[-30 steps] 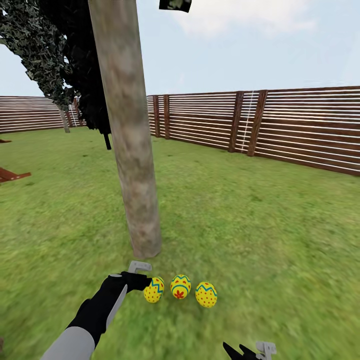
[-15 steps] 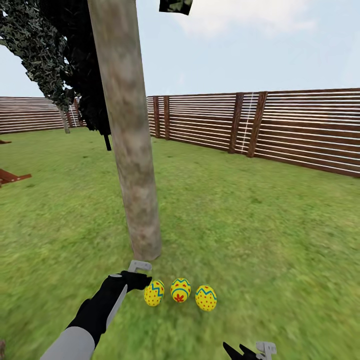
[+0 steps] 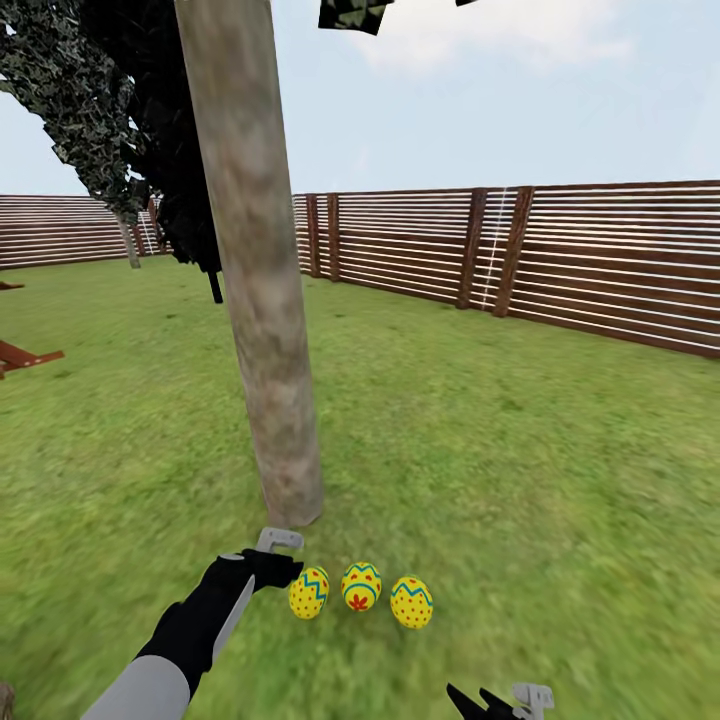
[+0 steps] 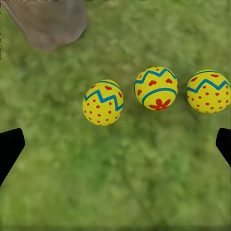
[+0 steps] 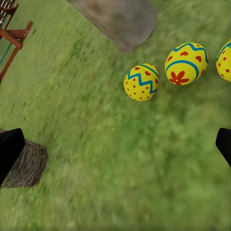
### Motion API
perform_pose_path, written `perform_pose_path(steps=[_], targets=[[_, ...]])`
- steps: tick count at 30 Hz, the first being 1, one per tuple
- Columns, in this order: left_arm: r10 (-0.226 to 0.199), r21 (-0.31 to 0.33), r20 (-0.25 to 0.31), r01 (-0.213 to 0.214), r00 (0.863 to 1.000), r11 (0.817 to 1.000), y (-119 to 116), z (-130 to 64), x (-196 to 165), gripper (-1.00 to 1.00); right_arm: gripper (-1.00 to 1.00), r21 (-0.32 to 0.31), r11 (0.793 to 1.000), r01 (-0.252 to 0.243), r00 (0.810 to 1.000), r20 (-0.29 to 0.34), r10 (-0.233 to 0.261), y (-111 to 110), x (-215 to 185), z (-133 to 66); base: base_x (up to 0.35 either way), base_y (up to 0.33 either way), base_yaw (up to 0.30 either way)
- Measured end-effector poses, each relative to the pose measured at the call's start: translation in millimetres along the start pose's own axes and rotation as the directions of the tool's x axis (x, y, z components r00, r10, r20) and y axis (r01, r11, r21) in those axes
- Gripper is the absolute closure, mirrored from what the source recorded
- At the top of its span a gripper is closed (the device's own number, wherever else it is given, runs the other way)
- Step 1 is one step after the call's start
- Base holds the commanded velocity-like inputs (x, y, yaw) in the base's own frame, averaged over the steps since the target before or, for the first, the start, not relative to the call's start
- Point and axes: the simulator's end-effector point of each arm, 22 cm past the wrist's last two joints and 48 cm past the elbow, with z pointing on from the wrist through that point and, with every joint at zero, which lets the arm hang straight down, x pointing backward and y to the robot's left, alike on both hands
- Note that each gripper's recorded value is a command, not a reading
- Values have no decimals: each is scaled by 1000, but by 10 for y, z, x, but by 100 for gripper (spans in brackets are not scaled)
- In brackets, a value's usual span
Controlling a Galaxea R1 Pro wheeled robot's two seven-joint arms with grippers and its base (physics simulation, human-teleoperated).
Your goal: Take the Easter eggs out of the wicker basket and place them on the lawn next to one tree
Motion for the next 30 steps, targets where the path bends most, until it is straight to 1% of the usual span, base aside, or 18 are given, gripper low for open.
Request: perform_pose_path(steps=[20, 25, 30], targets=[[-1, 0, 6, 1, 1000, 1000, -1, -267, -293, -100, -100, -1, 1000, -3, 1000, -1, 3, 268, -253, -129, 0, 0, 0], [-3, 2, -32, 3, 999, 1000, -7, -278, -165, -100, -100, -2, 1000, -4, 1000, -1, 4, 339, -312, -158, 0, 0, 0], [-6, 4, -54, 6, 999, 1000, -12, -305, -92, -100, -100, -3, 1000, -6, 1000, -1, 6, 408, -369, -188, 0, 0, 0]])
